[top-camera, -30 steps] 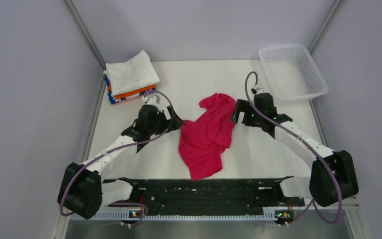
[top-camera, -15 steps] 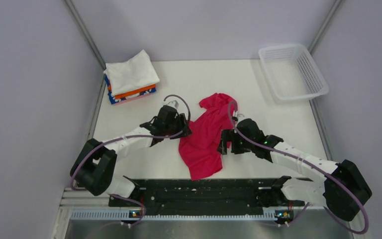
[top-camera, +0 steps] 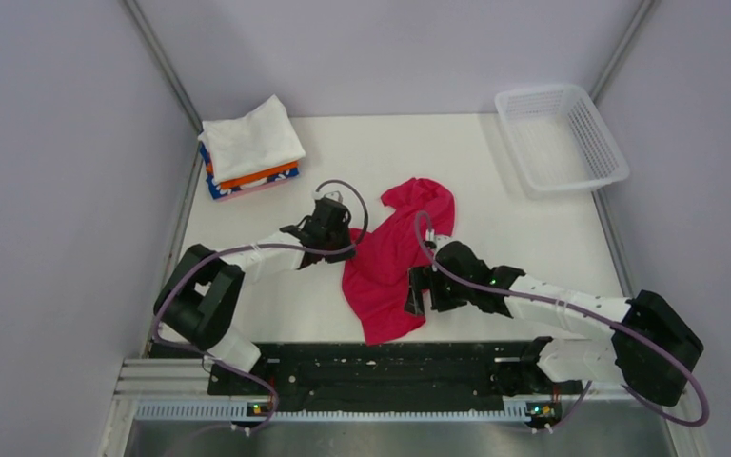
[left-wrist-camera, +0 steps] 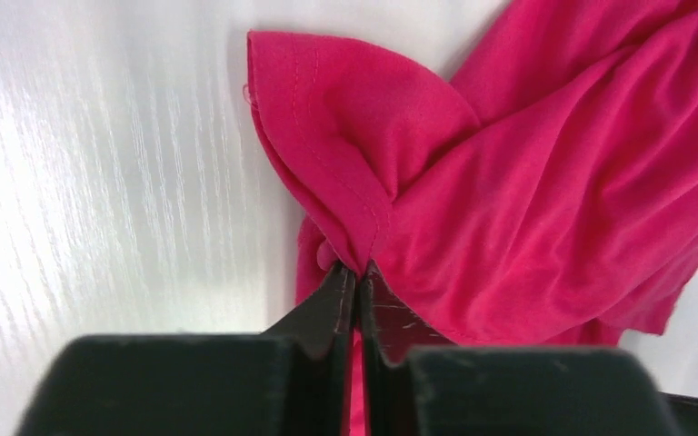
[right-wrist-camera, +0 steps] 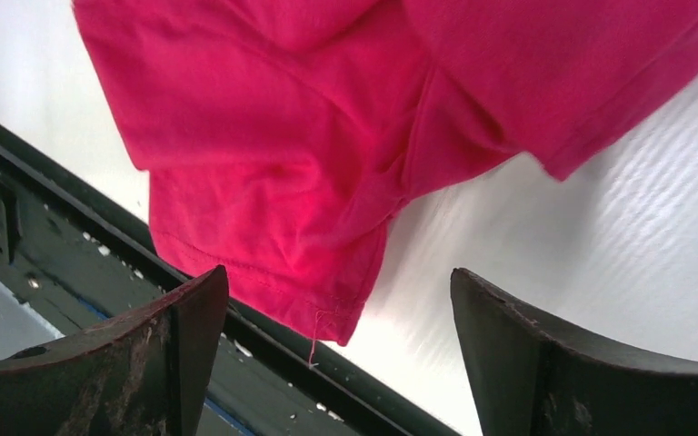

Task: Fold and stack the t-shirts
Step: Flatten out the tshirt

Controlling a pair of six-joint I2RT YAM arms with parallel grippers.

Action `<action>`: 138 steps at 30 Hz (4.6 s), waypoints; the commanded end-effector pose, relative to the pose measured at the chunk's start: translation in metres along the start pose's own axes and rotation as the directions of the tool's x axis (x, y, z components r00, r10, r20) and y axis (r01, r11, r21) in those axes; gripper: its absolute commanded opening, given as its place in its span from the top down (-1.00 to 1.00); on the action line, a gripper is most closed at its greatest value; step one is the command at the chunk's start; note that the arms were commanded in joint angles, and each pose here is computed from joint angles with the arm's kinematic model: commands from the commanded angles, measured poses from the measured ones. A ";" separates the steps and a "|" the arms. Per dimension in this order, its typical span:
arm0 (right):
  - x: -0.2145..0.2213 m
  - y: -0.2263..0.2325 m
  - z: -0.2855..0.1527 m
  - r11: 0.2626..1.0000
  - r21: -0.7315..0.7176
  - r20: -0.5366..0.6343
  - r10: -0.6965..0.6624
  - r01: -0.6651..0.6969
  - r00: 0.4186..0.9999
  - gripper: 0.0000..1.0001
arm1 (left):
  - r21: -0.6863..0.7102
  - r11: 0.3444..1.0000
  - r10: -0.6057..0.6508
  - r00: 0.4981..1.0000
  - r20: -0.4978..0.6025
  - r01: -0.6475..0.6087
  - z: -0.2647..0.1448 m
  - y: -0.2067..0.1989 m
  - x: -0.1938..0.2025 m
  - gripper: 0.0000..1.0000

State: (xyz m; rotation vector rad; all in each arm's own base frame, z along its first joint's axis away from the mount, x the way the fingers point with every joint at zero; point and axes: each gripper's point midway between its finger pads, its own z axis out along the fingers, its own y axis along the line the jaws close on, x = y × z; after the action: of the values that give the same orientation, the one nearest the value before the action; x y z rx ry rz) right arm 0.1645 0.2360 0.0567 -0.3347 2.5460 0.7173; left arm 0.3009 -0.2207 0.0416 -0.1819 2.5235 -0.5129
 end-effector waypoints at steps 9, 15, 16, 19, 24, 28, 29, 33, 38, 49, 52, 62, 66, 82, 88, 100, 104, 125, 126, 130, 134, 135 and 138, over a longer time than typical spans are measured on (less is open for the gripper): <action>0.025 0.001 0.033 0.999 0.032 -0.043 0.043 -0.042 0.998 0.35 | 0.038 0.999 0.002 0.985 0.175 -0.009 -0.031 -0.021 -0.049 1.00; 0.006 -0.030 0.018 0.978 0.202 0.077 0.045 -0.059 0.996 1.00 | 0.003 1.000 0.001 0.957 0.289 -0.002 -0.054 -0.019 -0.077 1.00; 0.003 -0.038 0.014 0.969 0.236 0.097 0.045 -0.067 0.994 1.00 | 0.000 1.000 -0.004 0.949 0.317 0.004 -0.058 -0.019 -0.084 1.00; -0.010 -0.060 0.004 0.950 0.283 0.156 0.094 -0.136 0.983 1.00 | -0.013 1.000 -0.016 0.921 0.390 0.023 -0.069 -0.017 -0.105 1.00; -0.045 -0.091 -0.008 0.916 0.325 0.281 0.143 -0.234 0.949 1.00 | -0.038 0.996 -0.058 0.881 0.470 0.085 -0.081 0.000 -0.136 1.00; -0.082 -0.117 -0.021 0.870 0.410 0.379 0.113 -0.276 0.919 1.00 | -0.045 0.988 -0.102 0.852 0.514 0.145 -0.089 0.019 -0.160 1.00; -0.094 -0.123 -0.025 0.855 0.422 0.411 0.116 -0.302 0.904 1.00 | -0.042 0.986 -0.117 0.841 0.528 0.163 -0.091 0.024 -0.166 1.00; -0.157 -0.129 -0.041 0.849 0.381 0.565 0.101 -0.367 0.819 1.00 | -0.022 0.980 -0.147 0.788 0.598 0.199 -0.102 0.036 -0.191 1.00; -0.224 -0.133 -0.081 0.803 0.460 0.691 -0.055 -0.379 0.721 1.00 | -0.044 0.974 -0.134 0.723 0.678 0.222 -0.125 0.048 -0.223 1.00; -0.304 -0.083 -0.183 0.840 0.491 0.797 -0.327 -0.230 0.508 1.00 | 0.087 0.989 -0.134 0.506 0.852 0.116 -0.232 0.017 -0.263 1.00; -0.309 -0.059 -0.221 0.874 0.454 0.828 -0.343 -0.172 0.443 1.00 | 0.121 0.990 -0.143 0.443 0.885 0.078 -0.272 0.011 -0.259 1.00; -0.277 0.055 -0.345 0.940 0.258 0.903 -0.317 0.223 0.289 1.00 | 0.308 0.939 -0.254 0.300 0.920 -0.150 -0.426 -0.022 -0.204 1.00; -0.255 0.093 -0.392 0.910 0.201 0.922 -0.301 0.364 0.242 1.00 | 0.333 0.910 -0.271 0.254 0.928 -0.245 -0.485 -0.032 -0.180 1.00; -0.277 0.100 -0.477 0.920 0.300 0.943 -0.326 0.251 0.069 1.00 | 0.373 0.868 -0.300 0.251 0.920 -0.329 -0.528 -0.043 -0.154 1.00; -0.332 0.036 -0.408 0.878 0.479 0.858 -0.471 0.009 0.205 1.00 | 0.303 0.948 -0.252 0.355 0.900 -0.097 -0.435 -0.018 -0.196 1.00; -0.435 -0.136 -0.100 0.717 0.694 0.592 -0.516 -0.065 0.619 1.00 | -0.230 0.910 -0.102 0.723 0.683 0.346 -0.120 0.069 -0.285 0.75; -0.465 -0.176 -0.039 0.643 0.760 0.517 -0.509 -0.096 0.688 0.07 | -0.196 0.941 -0.122 0.816 0.565 0.277 -0.048 0.053 -0.315 0.03; -0.250 -0.091 -0.021 0.971 0.132 0.514 0.107 -0.202 0.851 -0.97 | 0.092 0.974 -0.223 0.949 0.222 0.207 -0.035 0.036 -0.151 -0.97; -0.231 -0.092 -0.015 0.966 0.129 0.479 0.136 -0.223 0.867 -0.97 | 0.090 0.972 -0.231 0.957 0.177 0.218 -0.027 0.038 -0.140 -0.97; -0.183 -0.100 -0.001 0.948 0.183 0.383 0.176 -0.261 0.907 -0.97 | 0.078 0.965 -0.256 0.965 0.060 0.251 -0.002 0.044 -0.113 -0.98; -0.153 -0.111 0.017 0.935 0.208 0.329 0.211 -0.288 0.921 -0.97 | 0.025 0.962 -0.272 0.960 0.068 0.271 0.012 0.058 -0.109 -0.97; -0.151 -0.116 0.021 0.929 0.227 0.325 0.212 -0.294 0.921 -0.97 | 0.014 0.962 -0.273 0.959 0.070 0.273 0.014 0.061 -0.110 -0.98; -0.154 -0.131 0.034 0.909 0.290 0.319 0.203 -0.299 0.926 -0.97 | -0.056 0.950 -0.303 0.949 0.083 0.308 0.022 0.077 -0.109 -0.97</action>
State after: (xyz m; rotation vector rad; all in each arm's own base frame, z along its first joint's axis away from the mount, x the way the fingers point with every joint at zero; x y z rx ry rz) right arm 0.3349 0.1594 0.0559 0.1623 2.4215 0.4148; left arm 0.3856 -0.1400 0.0467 -0.5594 2.5045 -0.5676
